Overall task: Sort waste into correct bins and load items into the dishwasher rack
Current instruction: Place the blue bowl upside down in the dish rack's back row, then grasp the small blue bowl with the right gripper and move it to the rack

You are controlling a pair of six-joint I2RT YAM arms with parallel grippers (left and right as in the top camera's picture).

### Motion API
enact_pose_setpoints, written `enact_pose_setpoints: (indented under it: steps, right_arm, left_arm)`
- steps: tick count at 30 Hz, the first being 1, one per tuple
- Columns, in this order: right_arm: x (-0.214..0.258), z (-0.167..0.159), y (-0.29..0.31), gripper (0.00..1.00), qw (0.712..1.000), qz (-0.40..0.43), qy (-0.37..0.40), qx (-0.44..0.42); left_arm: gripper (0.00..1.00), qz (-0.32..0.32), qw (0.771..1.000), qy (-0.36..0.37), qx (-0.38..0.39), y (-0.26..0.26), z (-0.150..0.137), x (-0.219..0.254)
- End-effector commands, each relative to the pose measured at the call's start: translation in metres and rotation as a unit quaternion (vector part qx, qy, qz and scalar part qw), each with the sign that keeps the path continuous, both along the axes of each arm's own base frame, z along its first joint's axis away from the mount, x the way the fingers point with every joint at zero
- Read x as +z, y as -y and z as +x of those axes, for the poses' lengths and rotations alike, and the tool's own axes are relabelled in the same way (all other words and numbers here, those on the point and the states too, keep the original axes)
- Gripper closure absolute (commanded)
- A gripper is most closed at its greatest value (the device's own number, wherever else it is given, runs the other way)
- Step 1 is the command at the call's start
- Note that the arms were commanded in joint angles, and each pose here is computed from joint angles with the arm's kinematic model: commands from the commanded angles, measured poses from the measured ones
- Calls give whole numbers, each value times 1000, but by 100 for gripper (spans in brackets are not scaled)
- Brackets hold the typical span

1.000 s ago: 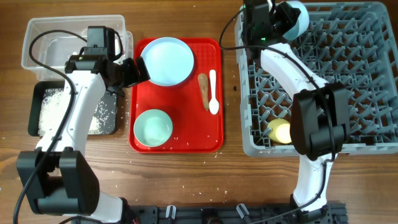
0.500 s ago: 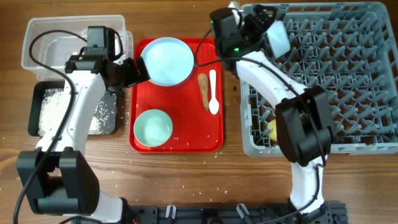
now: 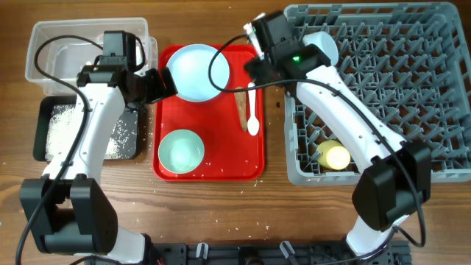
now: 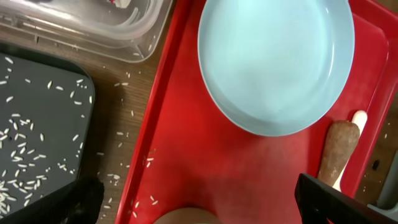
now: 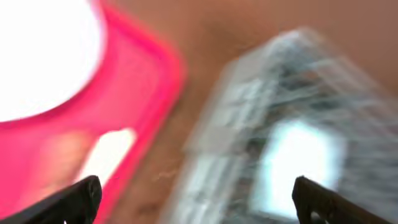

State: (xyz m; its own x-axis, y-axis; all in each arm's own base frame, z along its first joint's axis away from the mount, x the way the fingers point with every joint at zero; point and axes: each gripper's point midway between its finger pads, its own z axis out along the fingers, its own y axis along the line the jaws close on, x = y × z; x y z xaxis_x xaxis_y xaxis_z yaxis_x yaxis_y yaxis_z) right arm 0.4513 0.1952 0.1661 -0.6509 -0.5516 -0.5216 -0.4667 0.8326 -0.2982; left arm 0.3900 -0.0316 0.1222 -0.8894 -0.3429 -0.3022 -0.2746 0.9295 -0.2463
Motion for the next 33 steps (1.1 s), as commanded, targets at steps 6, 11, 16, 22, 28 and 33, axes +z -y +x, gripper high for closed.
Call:
enact_pose_setpoints:
  steps: [6, 11, 16, 22, 28, 33]
  right_arm:
    - [7, -78, -91, 0, 922, 314, -226, -8]
    - [2, -89, -105, 10, 920, 312, -238, -16]
    - [-34, -108, -130, 19, 916, 286, -278, -43]
    - [-89, -141, -154, 44, 920, 220, -315, -79]
    - [-139, -165, -162, 60, 910, 176, -362, -97]
    - [-150, -167, -162, 76, 907, 171, -370, -107]
  left_arm:
    - [0, 5, 1000, 12, -1, -3, 2, 7]
    - [0, 26, 996, 76, -24, -18, 26, 31]
    - [0, 81, 984, 150, -59, -55, 27, 86]
    - [0, 135, 970, 186, -73, -94, 12, 118]
    - [0, 158, 961, 202, -101, -95, 16, 124]
    - [0, 157, 962, 200, -101, -94, 14, 124]
